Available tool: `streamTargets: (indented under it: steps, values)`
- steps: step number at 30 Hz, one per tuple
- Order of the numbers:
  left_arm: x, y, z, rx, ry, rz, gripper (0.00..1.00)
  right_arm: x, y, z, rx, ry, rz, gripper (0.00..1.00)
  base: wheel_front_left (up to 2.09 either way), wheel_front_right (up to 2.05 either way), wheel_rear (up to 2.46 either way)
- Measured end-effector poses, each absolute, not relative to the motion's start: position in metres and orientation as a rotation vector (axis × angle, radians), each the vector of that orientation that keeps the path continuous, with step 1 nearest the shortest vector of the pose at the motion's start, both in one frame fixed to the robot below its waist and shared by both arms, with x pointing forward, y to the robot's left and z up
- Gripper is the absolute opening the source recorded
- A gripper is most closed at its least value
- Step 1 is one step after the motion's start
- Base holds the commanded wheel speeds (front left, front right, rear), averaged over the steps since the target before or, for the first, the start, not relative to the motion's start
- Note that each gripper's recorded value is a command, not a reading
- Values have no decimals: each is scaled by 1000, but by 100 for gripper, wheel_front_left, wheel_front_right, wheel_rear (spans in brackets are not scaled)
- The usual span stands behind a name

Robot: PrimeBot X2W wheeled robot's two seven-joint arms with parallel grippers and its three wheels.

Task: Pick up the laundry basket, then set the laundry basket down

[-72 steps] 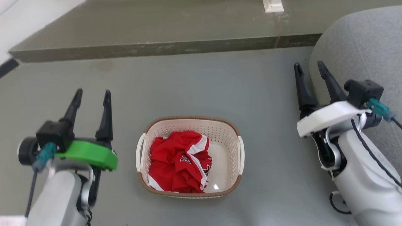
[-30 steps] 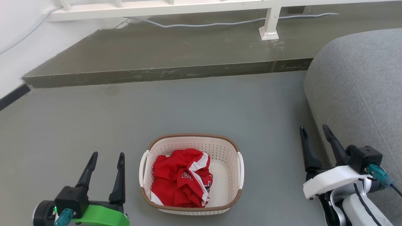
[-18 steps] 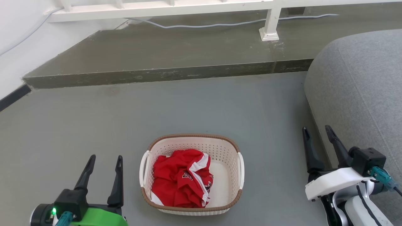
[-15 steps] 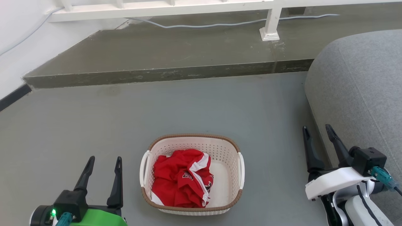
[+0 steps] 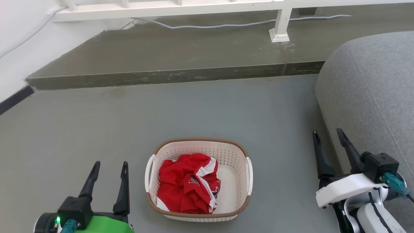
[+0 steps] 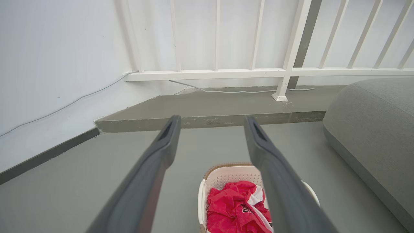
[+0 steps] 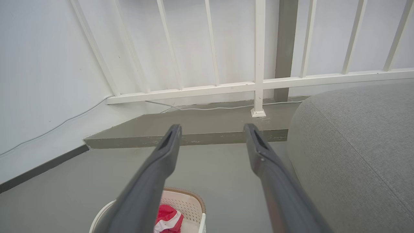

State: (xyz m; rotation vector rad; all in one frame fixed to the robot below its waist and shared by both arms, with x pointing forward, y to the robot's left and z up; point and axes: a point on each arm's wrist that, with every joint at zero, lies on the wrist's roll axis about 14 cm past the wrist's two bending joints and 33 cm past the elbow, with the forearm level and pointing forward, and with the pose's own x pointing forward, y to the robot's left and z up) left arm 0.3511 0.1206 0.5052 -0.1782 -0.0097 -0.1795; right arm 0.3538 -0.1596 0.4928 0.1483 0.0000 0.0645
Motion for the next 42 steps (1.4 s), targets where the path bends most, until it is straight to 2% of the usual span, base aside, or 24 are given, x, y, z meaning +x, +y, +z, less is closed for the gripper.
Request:
streamTargets:
  steps: [3,4,15,42]
  values:
    - [349,120,503,-181,-2,-177,100,354,-160,494,146,1,63,100,0,0,0]
    - [349,121,503,-182,0,-175,0,354,-161,494,144,1,63,0,0,0,0]
    - [341,112,487,-239,61,-178,0,342,-153,469,212,83,58,0,0,0,0]
    - [341,138,471,-636,166,-49,0,346,-173,463,616,147,-51,0,0,0,0]
